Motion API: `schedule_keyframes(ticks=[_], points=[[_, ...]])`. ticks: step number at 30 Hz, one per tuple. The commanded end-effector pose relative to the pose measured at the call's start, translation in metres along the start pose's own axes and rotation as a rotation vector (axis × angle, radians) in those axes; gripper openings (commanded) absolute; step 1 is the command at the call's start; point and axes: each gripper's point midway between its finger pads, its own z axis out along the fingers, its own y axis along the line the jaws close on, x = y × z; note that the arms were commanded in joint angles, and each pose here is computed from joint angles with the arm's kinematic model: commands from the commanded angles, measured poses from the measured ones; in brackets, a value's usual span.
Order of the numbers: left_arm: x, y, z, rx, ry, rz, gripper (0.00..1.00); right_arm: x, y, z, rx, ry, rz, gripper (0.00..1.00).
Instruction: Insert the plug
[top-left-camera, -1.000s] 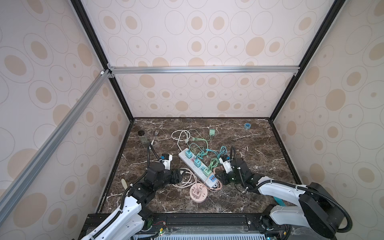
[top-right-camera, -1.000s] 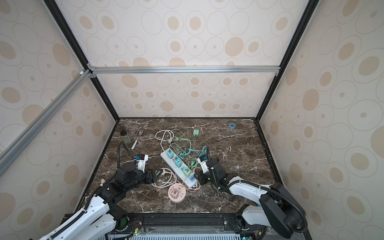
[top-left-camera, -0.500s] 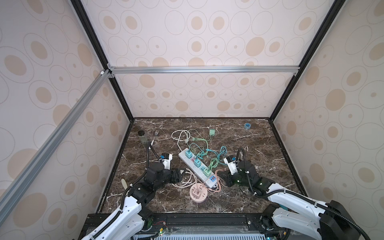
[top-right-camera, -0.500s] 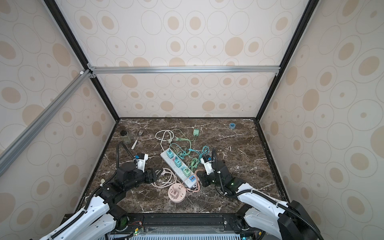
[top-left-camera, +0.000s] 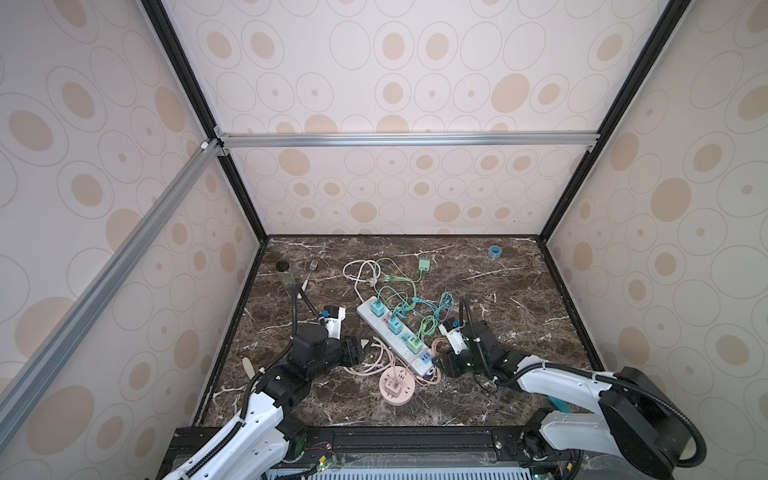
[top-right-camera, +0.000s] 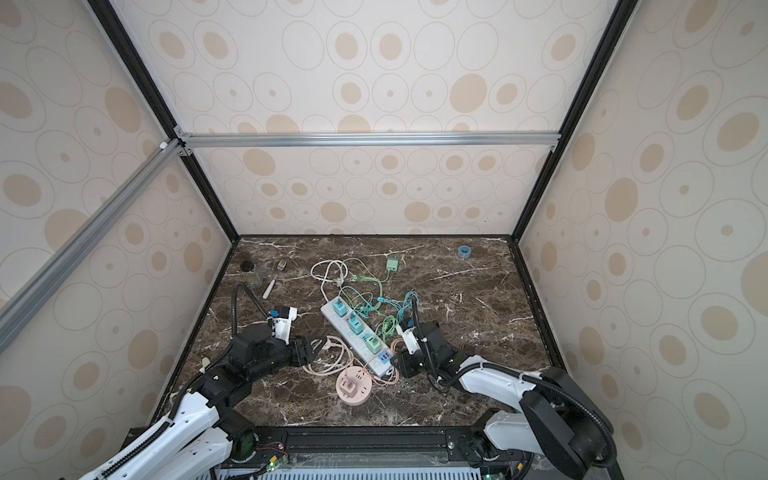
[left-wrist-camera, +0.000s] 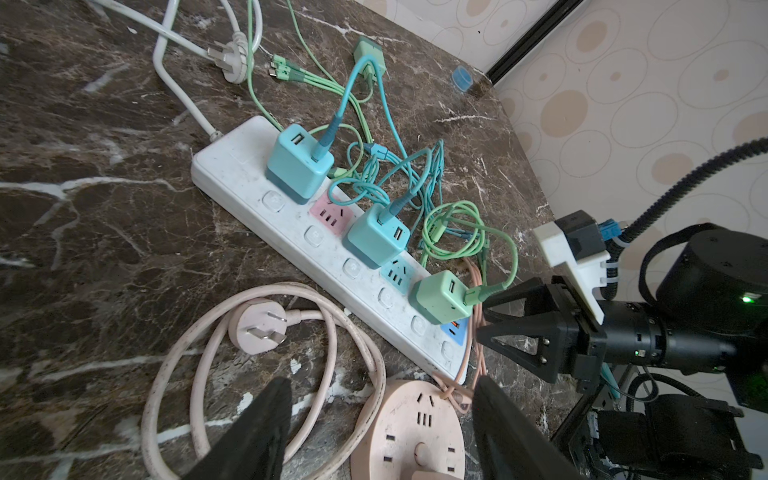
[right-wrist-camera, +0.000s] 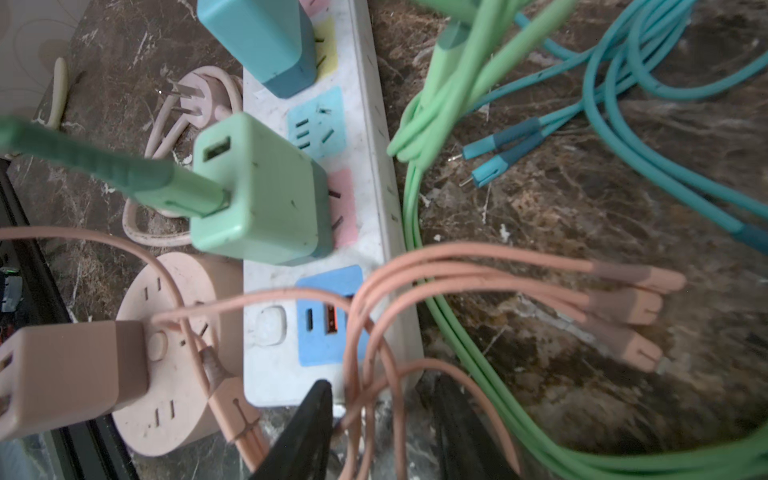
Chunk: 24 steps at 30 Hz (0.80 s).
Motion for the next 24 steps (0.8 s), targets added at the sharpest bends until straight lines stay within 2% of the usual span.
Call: schedule_keyframes(ticks=[1, 8, 14, 24], points=[[-0.008, -0.004, -0.003, 0.013, -0.02, 0.025, 0.69, -0.015, 0.003, 0.007, -0.014, -0.029, -0.028, 0.44], [-0.009, -0.004, -0.003, 0.009, -0.021, 0.031, 0.69, -0.023, 0.006, 0.014, -0.031, -0.042, -0.026, 0.41], [-0.008, -0.002, -0.002, 0.003, -0.017, 0.033, 0.69, -0.026, 0.006, 0.015, -0.033, -0.047, -0.023, 0.22], [-0.007, -0.001, -0.001, -0.001, -0.016, 0.034, 0.69, -0.024, 0.007, 0.007, -0.026, -0.058, -0.019, 0.08]])
